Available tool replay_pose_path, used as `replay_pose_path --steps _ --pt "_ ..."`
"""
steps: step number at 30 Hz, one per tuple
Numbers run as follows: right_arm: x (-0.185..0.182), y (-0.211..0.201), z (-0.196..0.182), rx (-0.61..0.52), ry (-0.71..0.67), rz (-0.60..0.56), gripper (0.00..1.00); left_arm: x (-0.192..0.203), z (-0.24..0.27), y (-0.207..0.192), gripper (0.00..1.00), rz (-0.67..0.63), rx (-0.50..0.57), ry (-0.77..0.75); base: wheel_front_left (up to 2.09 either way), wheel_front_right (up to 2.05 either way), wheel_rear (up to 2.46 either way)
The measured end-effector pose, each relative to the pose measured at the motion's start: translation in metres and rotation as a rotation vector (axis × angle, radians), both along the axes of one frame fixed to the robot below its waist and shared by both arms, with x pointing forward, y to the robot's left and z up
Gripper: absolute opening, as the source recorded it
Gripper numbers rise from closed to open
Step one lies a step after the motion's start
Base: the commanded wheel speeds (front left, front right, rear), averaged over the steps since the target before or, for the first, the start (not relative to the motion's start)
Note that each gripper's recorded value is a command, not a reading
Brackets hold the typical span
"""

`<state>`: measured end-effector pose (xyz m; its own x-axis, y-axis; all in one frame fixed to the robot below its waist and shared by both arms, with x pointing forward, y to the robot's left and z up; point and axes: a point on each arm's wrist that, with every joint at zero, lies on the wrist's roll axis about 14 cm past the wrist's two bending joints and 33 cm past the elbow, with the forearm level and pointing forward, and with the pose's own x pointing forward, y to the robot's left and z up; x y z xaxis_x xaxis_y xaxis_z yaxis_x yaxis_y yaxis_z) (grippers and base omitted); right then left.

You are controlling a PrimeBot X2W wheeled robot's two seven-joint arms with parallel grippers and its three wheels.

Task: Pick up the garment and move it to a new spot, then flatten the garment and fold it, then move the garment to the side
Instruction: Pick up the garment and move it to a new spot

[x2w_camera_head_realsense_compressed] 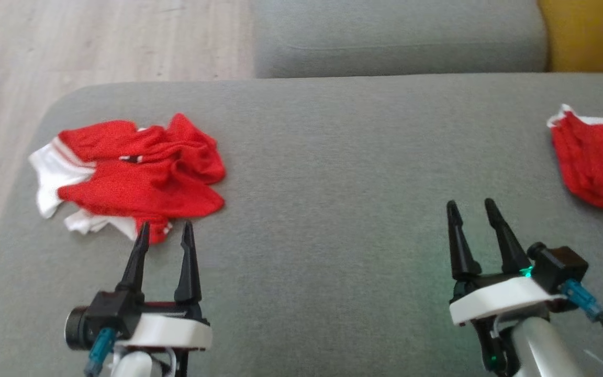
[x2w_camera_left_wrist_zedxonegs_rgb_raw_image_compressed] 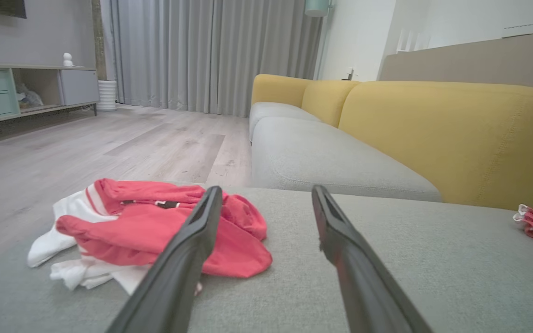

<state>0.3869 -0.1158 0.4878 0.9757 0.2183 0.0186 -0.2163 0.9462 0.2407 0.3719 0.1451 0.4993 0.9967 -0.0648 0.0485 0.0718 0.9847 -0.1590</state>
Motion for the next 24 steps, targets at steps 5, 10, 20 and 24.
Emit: replay_pose_path --steps 5,10,20,24 --pt "-0.005 0.039 -0.006 -0.004 0.017 0.117 1.00 -0.023 -0.005 0.029 1.00 0.096 0.000 0.014 0.00 0.00 0.00" --pt "-0.006 0.075 -0.004 0.006 0.015 0.222 1.00 -0.039 -0.002 0.053 1.00 0.176 -0.001 0.005 0.00 0.00 0.00" --pt "-0.017 0.125 0.000 0.013 0.011 0.376 1.00 -0.080 -0.007 0.089 1.00 0.307 -0.004 0.010 0.00 0.00 0.00" --pt "-0.020 0.135 0.001 0.015 0.010 0.405 1.00 -0.086 -0.006 0.095 1.00 0.331 -0.004 0.004 0.00 0.00 0.00"
